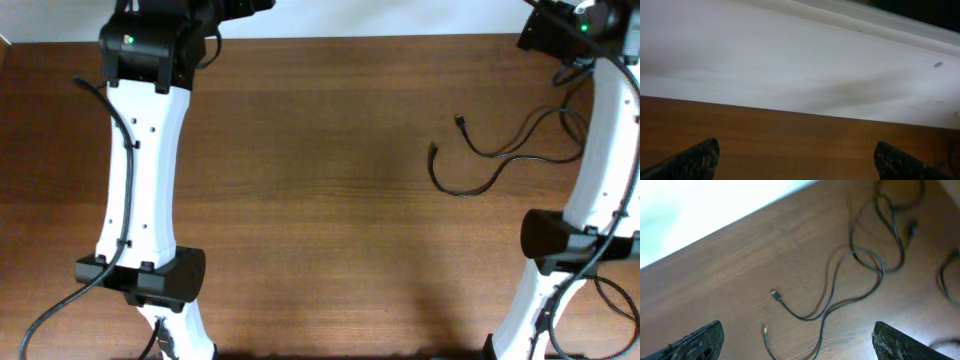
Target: Untangle cables
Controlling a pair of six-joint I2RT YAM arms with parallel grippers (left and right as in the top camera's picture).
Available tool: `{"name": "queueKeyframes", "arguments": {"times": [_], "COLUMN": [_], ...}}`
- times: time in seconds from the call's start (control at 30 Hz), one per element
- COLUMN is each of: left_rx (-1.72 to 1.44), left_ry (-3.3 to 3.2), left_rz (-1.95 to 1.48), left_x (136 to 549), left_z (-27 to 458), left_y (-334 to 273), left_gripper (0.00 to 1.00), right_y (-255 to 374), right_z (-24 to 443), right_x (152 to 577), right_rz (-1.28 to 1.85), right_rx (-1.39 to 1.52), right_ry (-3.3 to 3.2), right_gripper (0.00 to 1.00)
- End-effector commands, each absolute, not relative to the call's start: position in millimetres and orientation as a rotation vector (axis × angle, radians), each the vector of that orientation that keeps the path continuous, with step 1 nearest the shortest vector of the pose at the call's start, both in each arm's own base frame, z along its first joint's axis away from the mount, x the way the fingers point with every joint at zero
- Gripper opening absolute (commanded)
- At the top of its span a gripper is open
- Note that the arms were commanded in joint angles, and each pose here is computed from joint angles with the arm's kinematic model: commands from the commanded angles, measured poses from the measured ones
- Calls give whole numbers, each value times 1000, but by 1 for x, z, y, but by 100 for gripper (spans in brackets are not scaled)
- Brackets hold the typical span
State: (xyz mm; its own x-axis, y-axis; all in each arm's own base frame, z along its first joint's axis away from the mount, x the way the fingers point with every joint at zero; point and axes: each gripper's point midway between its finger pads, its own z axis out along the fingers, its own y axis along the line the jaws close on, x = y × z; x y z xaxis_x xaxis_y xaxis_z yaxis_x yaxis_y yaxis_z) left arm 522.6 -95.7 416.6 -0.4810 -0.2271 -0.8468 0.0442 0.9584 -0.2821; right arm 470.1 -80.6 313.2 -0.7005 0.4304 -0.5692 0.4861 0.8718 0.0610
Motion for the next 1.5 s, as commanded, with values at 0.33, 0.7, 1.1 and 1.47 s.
{"name": "queueKeyframes", "arguments": {"times": [0.33, 0.7, 1.1, 1.47], "left_rx": [-154, -159, -139, -133], "left_ry": [1991, 1993, 1995, 2024], "left_rz": [-249, -233, -251, -248], "left_x": [516, 516, 514, 505], "left_z": [439, 438, 438, 436], "left_y": [-74, -72, -81, -83], "left_gripper": [99, 99, 99, 99], "right_y": [-90, -110, -130, -132], "right_z": [116, 95, 23, -8], "right_x": [439, 418, 423, 415], "right_rz": [-182, -383, -514, -627], "right_rx": [2181, 2257, 2244, 2149], "right_ry": [2047, 1939, 2032, 2195], "right_gripper": [95, 95, 95, 4]}}
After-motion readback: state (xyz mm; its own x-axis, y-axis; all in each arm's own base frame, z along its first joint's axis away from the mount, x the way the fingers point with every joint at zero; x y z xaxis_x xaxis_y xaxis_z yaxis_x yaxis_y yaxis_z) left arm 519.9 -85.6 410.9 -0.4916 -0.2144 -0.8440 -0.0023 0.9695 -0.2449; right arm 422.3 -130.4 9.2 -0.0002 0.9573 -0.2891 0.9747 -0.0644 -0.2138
